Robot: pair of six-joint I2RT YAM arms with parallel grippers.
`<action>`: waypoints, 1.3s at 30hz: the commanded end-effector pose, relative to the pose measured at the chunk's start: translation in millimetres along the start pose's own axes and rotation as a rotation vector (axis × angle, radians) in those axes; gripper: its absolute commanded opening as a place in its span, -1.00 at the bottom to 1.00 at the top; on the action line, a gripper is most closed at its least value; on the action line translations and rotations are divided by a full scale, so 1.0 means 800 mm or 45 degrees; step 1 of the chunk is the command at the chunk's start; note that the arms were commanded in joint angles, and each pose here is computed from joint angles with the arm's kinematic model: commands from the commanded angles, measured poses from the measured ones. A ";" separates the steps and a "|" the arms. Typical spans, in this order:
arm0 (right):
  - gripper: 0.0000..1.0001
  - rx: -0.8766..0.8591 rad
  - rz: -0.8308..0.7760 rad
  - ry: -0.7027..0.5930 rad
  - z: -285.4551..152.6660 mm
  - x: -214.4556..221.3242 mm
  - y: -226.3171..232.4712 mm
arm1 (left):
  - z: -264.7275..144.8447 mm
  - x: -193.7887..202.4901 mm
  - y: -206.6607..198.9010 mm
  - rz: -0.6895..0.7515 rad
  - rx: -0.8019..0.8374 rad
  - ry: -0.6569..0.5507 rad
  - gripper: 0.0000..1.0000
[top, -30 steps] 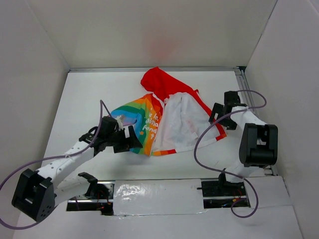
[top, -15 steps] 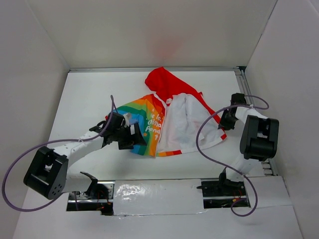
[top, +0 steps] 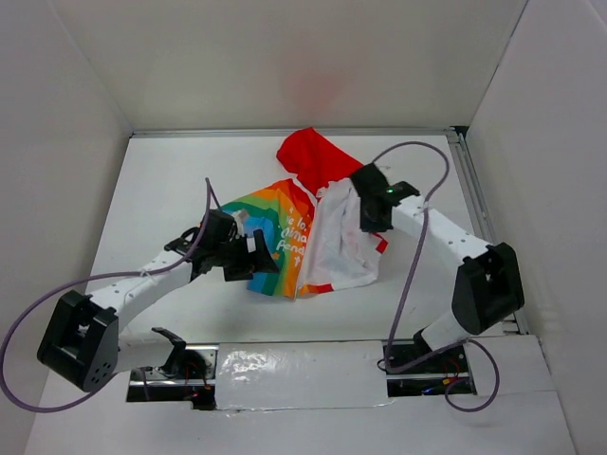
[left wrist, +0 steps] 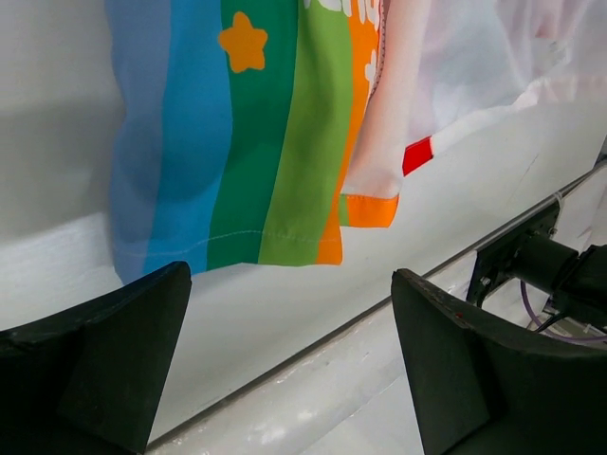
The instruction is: Zip up the jacket
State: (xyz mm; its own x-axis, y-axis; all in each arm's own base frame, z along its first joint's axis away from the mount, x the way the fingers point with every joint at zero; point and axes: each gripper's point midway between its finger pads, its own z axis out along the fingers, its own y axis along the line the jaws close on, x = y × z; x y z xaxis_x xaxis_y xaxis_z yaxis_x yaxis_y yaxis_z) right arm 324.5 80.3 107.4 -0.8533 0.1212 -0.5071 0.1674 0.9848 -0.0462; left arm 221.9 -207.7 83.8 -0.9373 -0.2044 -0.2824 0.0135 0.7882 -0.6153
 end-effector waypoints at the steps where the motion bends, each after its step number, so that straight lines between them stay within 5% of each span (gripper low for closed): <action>1: -0.99 0.247 -0.069 -0.036 -0.046 0.024 0.005 | -0.018 0.004 0.005 -0.061 -0.054 -0.031 0.98; 7: -0.93 0.404 -0.527 -0.077 -0.056 0.106 0.118 | -0.044 0.014 0.029 -0.254 -0.142 -0.069 0.99; 8: -0.76 0.402 -0.586 -0.113 -0.064 0.125 0.139 | -0.048 0.014 0.037 -0.289 -0.163 -0.080 0.99; 10: -0.75 0.396 -0.661 -0.171 -0.069 0.136 0.171 | -0.055 0.017 0.044 -0.307 -0.164 -0.103 0.99; 12: -0.28 0.259 -0.736 -0.250 -0.085 0.157 0.217 | -0.059 0.019 0.046 -0.318 -0.145 -0.104 0.99; 13: 0.36 0.201 -0.777 -0.271 -0.094 0.160 0.229 | -0.061 0.016 0.043 -0.309 -0.122 -0.116 0.99; 15: 0.90 -0.025 -0.783 -0.270 -0.111 0.182 0.266 | -0.062 0.019 0.040 -0.301 -0.092 -0.110 0.99; 16: 0.99 -0.086 -0.792 -0.262 -0.117 0.186 0.271 | -0.062 0.020 0.039 -0.296 -0.083 -0.109 0.99; 27: 1.00 -1.136 -0.391 -0.183 -0.231 0.173 0.261 | -0.055 0.011 0.038 -0.270 -0.079 -0.120 0.99; 33: 0.99 -0.999 -0.128 -0.012 -0.172 0.175 0.209 | -0.059 0.000 0.036 -0.267 -0.085 -0.140 0.99; 39: 0.99 -1.120 -0.175 0.170 -0.160 0.200 0.257 | -0.079 -0.018 0.036 -0.322 -0.117 -0.220 0.99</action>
State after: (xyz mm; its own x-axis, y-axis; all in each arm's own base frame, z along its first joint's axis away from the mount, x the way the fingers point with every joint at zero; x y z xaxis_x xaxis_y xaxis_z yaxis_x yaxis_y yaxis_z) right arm 163.2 280.2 110.1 -0.8883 -0.0311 -0.4581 -0.2865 0.8172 0.5001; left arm 201.3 -150.9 93.4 -0.8668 -0.4532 -0.2080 -0.2548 0.7611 -0.5965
